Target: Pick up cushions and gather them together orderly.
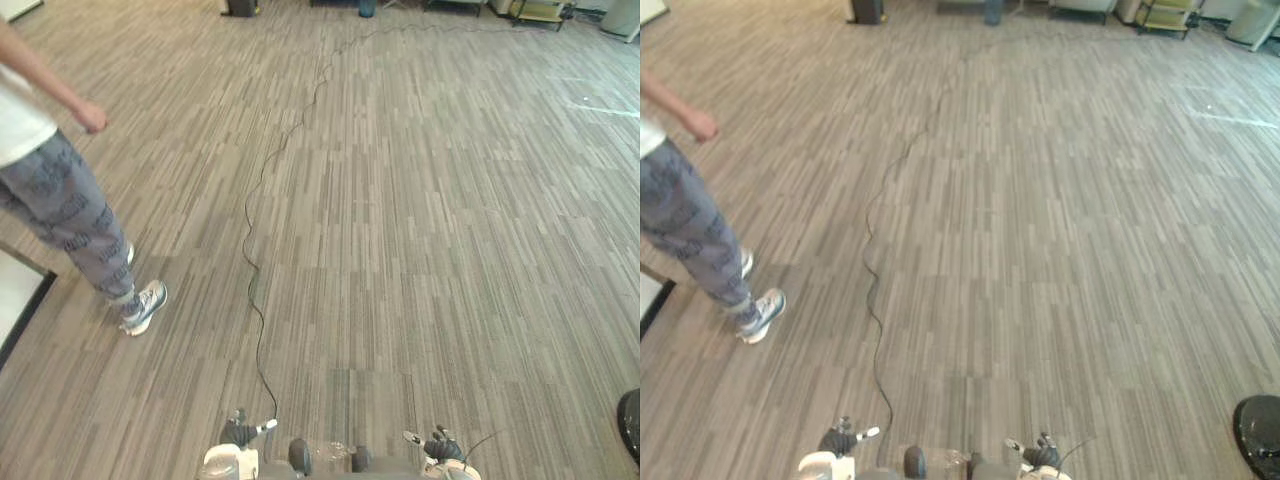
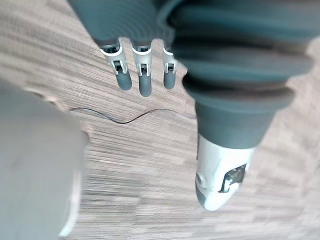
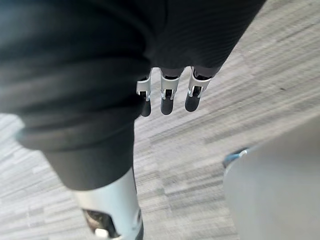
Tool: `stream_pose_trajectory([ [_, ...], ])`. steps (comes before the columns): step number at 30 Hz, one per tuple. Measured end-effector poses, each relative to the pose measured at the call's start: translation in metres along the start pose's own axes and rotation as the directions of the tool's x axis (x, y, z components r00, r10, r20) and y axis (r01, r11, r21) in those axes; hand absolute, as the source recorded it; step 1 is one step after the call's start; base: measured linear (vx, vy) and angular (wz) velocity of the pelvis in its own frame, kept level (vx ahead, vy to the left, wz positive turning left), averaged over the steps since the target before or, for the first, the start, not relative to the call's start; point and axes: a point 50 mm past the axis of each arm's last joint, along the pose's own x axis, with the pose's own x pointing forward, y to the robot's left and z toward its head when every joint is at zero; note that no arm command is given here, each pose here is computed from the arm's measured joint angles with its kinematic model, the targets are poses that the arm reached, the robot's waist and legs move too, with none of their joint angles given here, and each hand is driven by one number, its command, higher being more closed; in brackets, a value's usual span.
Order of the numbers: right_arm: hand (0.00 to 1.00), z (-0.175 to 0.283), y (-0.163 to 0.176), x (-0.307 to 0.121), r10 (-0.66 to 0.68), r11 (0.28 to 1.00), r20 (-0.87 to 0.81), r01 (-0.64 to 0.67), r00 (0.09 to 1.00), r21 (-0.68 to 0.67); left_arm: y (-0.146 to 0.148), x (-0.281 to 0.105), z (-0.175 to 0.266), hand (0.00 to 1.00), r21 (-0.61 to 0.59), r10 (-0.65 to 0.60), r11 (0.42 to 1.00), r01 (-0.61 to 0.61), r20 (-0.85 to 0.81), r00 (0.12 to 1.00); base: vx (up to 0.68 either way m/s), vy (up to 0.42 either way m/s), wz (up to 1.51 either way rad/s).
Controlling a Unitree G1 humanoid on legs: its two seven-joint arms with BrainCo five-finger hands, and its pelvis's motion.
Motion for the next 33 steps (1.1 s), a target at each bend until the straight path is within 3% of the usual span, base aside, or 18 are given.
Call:
stream_pose_trajectory([
  [11, 0.0, 0.006, 0.023, -0.002, 0.067, 0.998, 0.025, -0.067, 0.997, 0.005, -0.002, 0.0, 0.005, 0.0, -0.014, 0.002, 1.0, -0.001, 0.022, 1.0, 0.48, 0.255, -0.12],
  [22, 0.0, 0.031, 0.002, -0.001, -0.002, 0.998, 0.149, -0.006, 0.989, 0.056, -0.047, 0.008, 0.026, 0.0, -0.041, -0.105, 0.993, 0.107, 0.043, 0.994, 0.59, 0.016, -0.11],
  [33, 0.0, 0.025, 0.029, 0.002, 0.079, 0.997, 0.087, -0.08, 0.993, 0.012, -0.024, 0.003, 0.013, 0.0, -0.134, -0.014, 0.991, 0.019, 0.035, 0.999, 0.67, -0.161, 0.07],
])
